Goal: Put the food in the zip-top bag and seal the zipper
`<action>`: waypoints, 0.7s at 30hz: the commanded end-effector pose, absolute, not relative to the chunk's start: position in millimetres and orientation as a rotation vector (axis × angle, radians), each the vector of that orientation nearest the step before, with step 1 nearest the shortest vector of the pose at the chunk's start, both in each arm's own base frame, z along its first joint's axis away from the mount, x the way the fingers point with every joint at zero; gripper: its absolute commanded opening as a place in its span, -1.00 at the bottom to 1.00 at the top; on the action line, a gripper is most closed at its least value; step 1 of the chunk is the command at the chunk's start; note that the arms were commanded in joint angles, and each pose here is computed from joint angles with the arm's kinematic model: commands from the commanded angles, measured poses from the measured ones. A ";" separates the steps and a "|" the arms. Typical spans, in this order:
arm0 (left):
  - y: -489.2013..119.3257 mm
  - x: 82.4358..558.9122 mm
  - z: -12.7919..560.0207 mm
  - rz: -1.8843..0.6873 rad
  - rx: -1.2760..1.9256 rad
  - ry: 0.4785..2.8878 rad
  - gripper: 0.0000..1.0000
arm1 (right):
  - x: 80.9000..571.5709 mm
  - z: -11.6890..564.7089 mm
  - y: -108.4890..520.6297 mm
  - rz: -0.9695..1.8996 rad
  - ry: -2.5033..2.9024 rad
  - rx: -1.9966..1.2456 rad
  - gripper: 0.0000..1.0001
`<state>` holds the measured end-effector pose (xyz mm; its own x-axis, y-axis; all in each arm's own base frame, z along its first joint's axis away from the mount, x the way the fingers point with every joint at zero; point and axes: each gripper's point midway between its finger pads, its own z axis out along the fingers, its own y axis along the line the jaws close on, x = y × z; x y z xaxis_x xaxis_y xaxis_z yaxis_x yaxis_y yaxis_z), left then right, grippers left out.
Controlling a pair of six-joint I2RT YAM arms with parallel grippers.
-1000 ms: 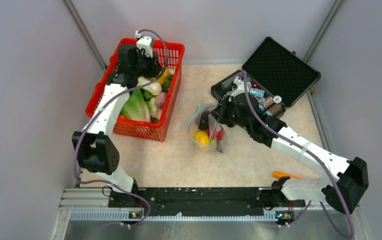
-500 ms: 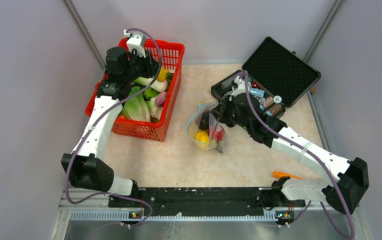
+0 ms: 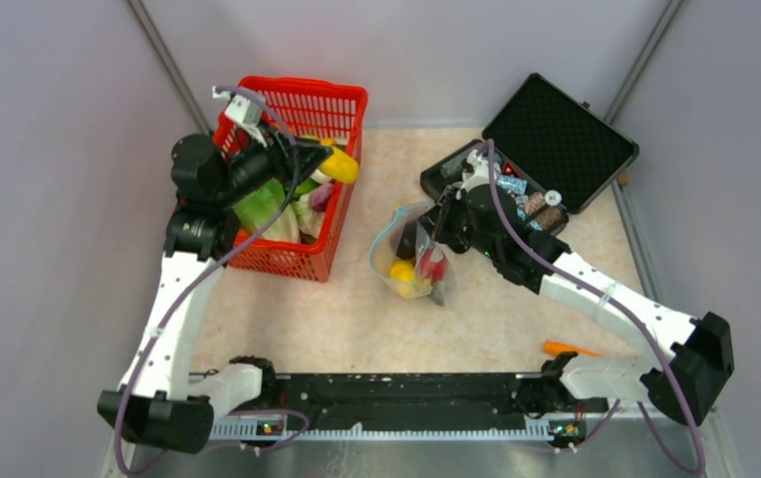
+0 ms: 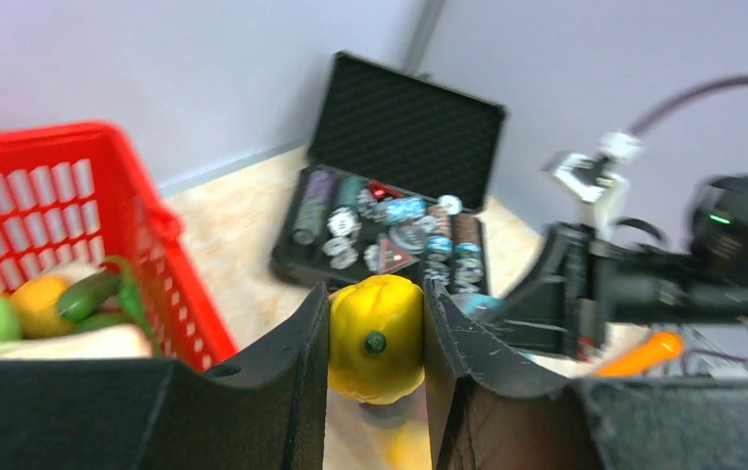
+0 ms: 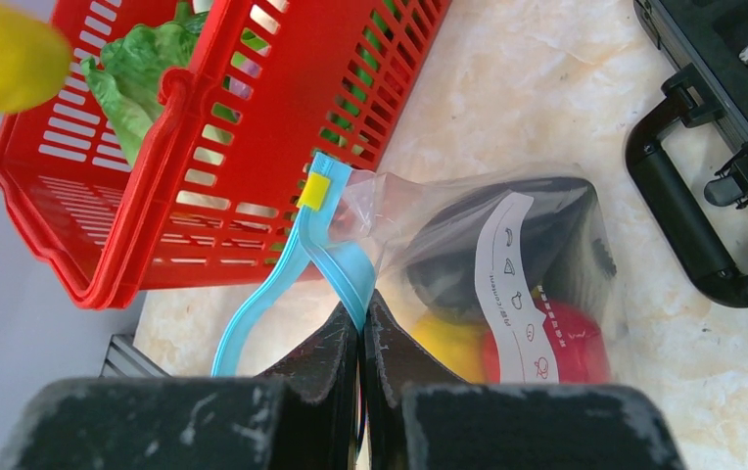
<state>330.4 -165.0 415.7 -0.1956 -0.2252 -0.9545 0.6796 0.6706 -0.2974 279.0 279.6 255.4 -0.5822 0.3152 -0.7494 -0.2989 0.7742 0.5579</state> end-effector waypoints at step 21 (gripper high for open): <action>-270.3 225.6 330.6 -1.376 0.678 1.616 -1.00 | 288.0 272.7 292.7 0.897 1.969 0.027 -0.97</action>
<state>215.8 -253.3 342.8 -0.4661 -0.1474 -0.8724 0.8486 0.2043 -0.4879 284.2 287.6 250.5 -0.5887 0.3189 -0.7427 -0.3003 0.7668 0.5673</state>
